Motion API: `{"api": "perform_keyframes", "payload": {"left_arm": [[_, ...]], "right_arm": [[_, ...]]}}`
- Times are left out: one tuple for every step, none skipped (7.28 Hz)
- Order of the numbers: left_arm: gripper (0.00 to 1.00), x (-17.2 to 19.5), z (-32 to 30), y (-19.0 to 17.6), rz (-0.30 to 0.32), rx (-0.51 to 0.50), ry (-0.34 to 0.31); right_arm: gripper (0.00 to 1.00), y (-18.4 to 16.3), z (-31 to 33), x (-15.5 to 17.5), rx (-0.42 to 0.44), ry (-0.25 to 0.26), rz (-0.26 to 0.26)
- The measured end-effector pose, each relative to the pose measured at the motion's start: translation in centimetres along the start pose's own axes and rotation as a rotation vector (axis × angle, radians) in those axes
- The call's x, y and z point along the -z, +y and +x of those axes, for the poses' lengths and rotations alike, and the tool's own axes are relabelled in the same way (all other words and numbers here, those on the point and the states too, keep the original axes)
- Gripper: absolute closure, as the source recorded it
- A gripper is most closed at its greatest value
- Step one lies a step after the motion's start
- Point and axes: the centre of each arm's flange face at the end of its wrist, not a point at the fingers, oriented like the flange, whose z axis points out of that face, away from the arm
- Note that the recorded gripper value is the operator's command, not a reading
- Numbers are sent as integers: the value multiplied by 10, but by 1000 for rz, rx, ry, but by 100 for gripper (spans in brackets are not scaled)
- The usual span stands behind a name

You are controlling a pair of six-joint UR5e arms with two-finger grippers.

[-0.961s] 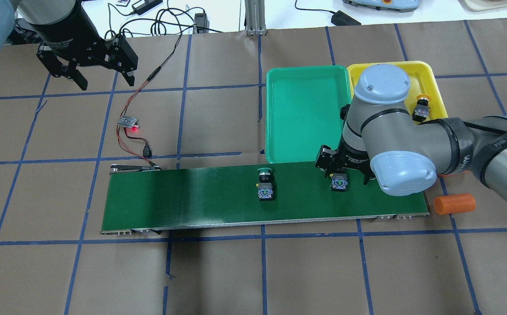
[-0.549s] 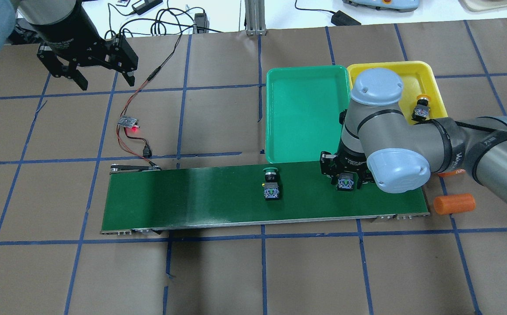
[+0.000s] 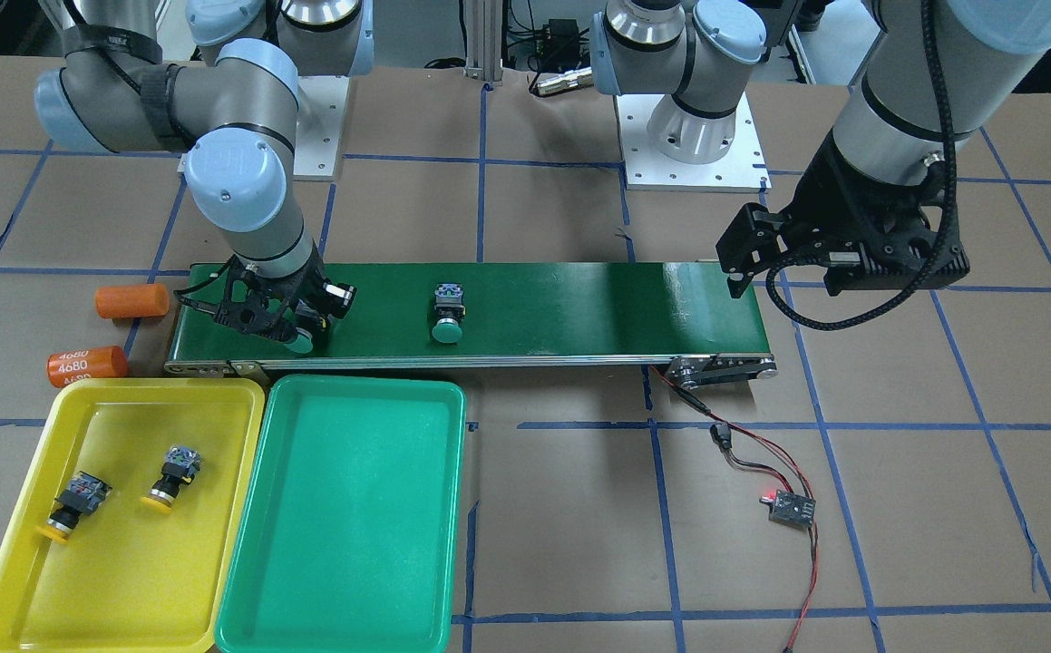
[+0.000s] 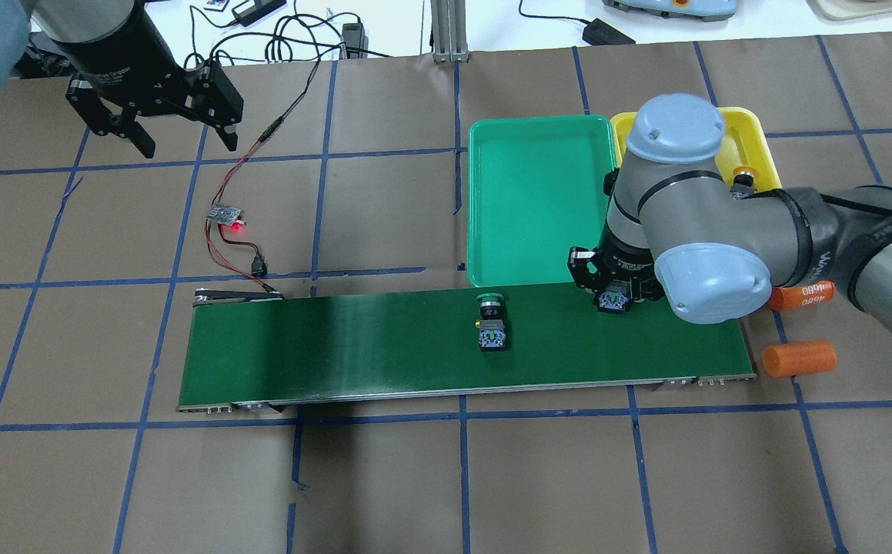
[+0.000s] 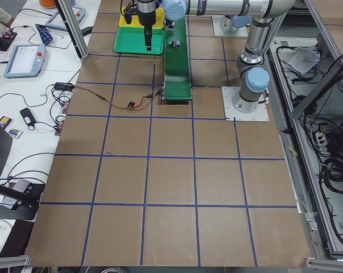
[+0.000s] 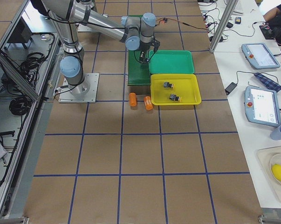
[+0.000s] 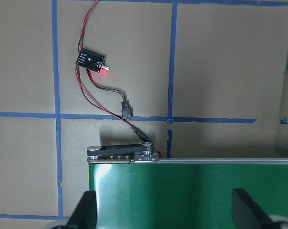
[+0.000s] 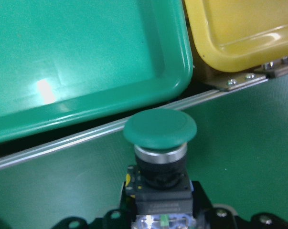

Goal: Sort buttons by color to trays
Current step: 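Carry the green button into the green tray and release it with the right gripper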

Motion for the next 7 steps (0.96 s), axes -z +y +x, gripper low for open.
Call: {"api": "perform_keyframes", "payload": {"left_arm": [[0, 1, 0, 0, 1, 0, 0], [0, 1, 0, 0, 2, 0, 0], [0, 1, 0, 0, 2, 0, 0], [0, 1, 0, 0, 2, 1, 0], [0, 1, 0, 0, 2, 0, 0], [0, 0, 0, 0, 1, 0, 0], [0, 0, 0, 0, 0, 0, 0]], "right_arm": [[100, -12, -5, 28, 3, -29, 67], [99, -25, -10, 51, 12, -58, 146], [83, -38, -15, 62, 35, -85, 228], [58, -50, -20, 60, 63, -102, 290], [31, -57, -24, 55, 82, -114, 332], [23, -57, -28, 43, 128, -109, 337], [9, -53, -29, 27, 204, -92, 320]]}}
